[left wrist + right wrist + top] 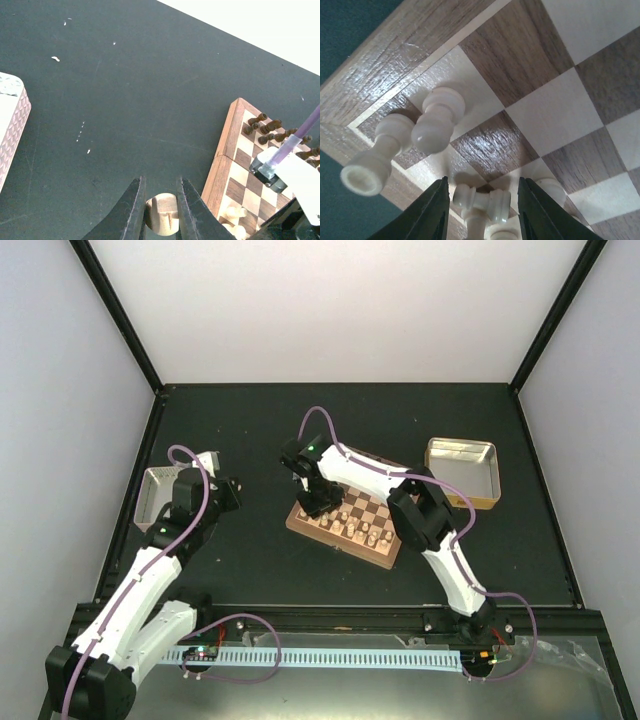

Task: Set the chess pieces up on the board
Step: Pick up the chess piece from the chessboard, then place the chess piece on the chessboard.

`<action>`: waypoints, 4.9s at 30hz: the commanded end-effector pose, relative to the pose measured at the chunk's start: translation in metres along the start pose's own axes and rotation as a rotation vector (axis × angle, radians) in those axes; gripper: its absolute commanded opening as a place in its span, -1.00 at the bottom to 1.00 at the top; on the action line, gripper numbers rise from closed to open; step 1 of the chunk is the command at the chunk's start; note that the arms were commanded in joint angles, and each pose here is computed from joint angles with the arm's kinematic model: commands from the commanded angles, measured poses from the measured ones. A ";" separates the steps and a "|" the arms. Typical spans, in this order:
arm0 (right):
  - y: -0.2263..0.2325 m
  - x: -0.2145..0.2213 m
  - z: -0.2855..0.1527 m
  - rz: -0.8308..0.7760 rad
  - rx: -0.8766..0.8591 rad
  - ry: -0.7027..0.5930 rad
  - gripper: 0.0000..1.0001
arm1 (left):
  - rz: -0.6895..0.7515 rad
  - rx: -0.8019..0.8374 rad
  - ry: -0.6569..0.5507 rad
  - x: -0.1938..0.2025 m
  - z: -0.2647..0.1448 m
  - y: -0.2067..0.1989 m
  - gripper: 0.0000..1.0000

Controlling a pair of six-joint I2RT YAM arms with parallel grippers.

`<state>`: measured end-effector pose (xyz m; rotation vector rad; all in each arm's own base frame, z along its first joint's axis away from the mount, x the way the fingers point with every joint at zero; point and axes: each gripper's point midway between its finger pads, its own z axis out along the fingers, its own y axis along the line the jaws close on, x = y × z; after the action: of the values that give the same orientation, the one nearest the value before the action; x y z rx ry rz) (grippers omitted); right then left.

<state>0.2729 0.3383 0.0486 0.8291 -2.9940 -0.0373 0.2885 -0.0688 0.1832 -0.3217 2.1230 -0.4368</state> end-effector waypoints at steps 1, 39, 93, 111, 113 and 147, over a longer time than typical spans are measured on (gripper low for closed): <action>0.006 0.001 0.013 0.009 -0.002 0.013 -0.21 | 0.002 -0.007 -0.037 -0.007 -0.003 0.002 -0.92; -0.049 -0.040 -0.040 0.186 -0.037 -0.231 -0.42 | 0.186 0.484 0.145 0.036 0.002 -0.103 -0.91; -0.082 -0.034 -0.052 0.286 -0.210 -0.323 -0.43 | 0.606 0.380 0.098 0.150 0.065 -0.137 -0.33; -0.030 -0.037 -0.099 0.210 -0.693 -0.390 -0.43 | 0.357 0.542 0.079 0.080 0.026 -0.167 -0.06; -0.026 -0.035 -0.104 0.216 -0.756 -0.378 -0.43 | 0.359 0.576 0.086 0.080 0.027 -0.169 -0.06; -0.006 -0.007 -0.163 0.346 -1.207 -0.322 -0.43 | 0.253 0.763 -0.046 0.040 0.025 -0.193 -0.21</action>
<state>0.2937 0.3356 0.2037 0.1043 -2.5222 -1.7971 0.2924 -0.2673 0.1949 0.4085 1.8612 -1.0013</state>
